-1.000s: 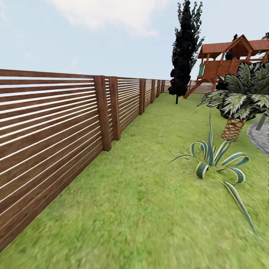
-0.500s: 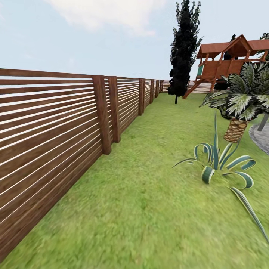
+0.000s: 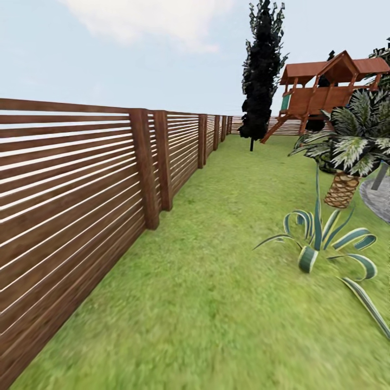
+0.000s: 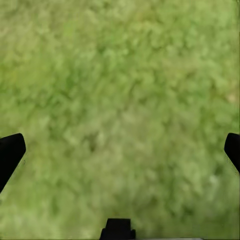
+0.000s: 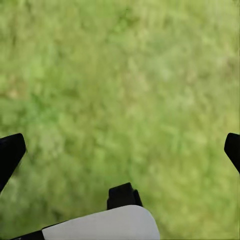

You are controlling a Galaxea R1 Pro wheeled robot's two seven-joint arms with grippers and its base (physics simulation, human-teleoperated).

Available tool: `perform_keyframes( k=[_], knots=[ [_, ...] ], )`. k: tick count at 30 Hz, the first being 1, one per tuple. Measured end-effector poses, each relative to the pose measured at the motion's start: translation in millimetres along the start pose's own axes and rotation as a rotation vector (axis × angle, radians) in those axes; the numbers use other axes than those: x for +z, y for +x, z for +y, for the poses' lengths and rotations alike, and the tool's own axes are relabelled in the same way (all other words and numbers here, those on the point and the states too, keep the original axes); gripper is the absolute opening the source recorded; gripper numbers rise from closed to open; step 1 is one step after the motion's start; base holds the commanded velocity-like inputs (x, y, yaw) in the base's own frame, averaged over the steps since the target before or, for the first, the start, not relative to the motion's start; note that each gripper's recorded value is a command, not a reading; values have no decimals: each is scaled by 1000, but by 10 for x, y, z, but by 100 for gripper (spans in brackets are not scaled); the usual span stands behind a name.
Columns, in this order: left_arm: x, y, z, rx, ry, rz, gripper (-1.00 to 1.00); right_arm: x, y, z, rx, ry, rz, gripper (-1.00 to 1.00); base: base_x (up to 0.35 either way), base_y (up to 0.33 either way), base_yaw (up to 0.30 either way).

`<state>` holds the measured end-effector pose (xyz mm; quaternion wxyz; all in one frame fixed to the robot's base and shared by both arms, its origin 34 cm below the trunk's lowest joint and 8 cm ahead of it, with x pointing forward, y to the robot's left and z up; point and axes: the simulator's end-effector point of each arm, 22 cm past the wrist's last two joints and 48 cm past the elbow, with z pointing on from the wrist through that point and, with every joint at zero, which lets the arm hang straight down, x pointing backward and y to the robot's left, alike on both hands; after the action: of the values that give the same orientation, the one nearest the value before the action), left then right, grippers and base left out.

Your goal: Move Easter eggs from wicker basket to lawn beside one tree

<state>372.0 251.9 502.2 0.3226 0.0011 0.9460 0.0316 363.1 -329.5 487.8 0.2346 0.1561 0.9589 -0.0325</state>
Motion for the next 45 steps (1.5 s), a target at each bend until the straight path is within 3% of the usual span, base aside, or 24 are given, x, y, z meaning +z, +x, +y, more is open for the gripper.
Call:
perform_keyframes(
  k=[27, 45],
  knots=[
    [-2, 5, -1, 0, 0, 1, 100, 0, 1, 0, 0, 0, 0, 100, 329, 135, -31],
    [-2, 2, 1, 1, 0, -1, 100, 0, 0, 0, 0, 0, 0, 100, 331, 121, -108]
  ],
)
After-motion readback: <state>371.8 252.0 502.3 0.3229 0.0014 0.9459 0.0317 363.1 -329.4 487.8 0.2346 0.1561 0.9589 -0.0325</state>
